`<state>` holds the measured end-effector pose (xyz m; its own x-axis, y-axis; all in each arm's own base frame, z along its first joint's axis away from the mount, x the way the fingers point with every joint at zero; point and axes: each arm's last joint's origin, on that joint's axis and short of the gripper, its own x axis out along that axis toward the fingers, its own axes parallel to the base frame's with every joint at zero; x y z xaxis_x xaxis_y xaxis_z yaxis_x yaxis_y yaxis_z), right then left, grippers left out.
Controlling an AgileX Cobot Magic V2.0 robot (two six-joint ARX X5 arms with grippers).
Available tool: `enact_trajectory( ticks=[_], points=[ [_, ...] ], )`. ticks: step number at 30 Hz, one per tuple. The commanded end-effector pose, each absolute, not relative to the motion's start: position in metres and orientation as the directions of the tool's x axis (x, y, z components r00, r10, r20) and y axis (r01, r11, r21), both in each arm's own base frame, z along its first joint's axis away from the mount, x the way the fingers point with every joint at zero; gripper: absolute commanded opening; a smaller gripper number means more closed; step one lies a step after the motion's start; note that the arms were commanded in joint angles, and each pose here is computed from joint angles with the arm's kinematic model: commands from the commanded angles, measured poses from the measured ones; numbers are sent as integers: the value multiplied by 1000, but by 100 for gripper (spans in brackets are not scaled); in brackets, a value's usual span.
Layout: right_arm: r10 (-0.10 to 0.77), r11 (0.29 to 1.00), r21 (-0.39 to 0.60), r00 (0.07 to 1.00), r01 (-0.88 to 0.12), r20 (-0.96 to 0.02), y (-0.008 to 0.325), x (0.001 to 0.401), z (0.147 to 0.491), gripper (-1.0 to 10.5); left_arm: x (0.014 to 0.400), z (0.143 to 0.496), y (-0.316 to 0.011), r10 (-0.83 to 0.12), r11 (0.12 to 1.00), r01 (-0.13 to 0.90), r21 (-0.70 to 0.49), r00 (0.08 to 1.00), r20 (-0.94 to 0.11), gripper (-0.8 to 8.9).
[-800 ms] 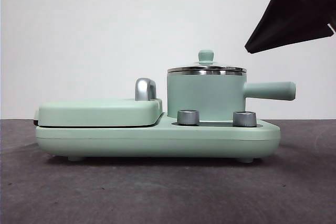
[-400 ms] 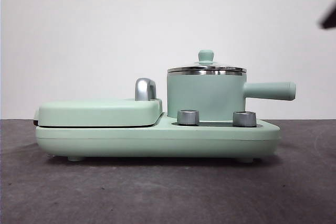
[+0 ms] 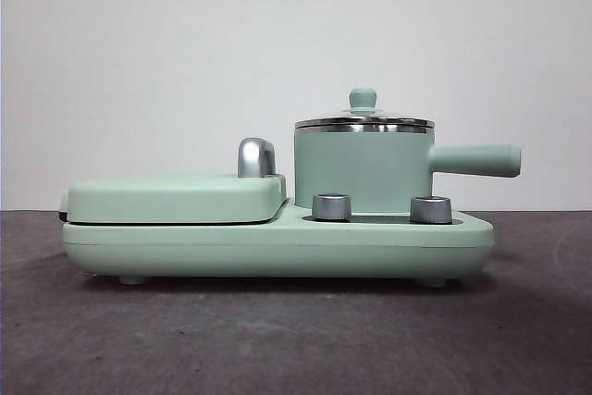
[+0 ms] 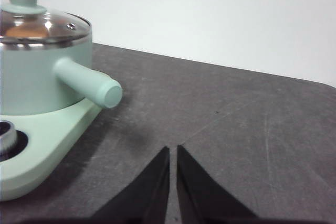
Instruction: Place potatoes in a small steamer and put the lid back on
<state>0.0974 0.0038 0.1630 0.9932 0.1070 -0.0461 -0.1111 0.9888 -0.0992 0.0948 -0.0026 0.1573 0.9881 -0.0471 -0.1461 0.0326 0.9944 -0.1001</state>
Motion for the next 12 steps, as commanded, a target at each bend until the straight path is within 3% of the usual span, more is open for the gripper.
enact_trajectory(
  ticks=[1, 12],
  points=[
    [88, 993, -74, 995, -91, -38, 3, 97, 163, 20, 96, 152, -3, -47, 995, 32, -95, 987, -154, 6],
    [83, 993, -76, 996, -85, -31, 3, 97, 164, 20, 96, 152, -3, -47, 995, 33, -95, 987, -151, 6]
  ],
)
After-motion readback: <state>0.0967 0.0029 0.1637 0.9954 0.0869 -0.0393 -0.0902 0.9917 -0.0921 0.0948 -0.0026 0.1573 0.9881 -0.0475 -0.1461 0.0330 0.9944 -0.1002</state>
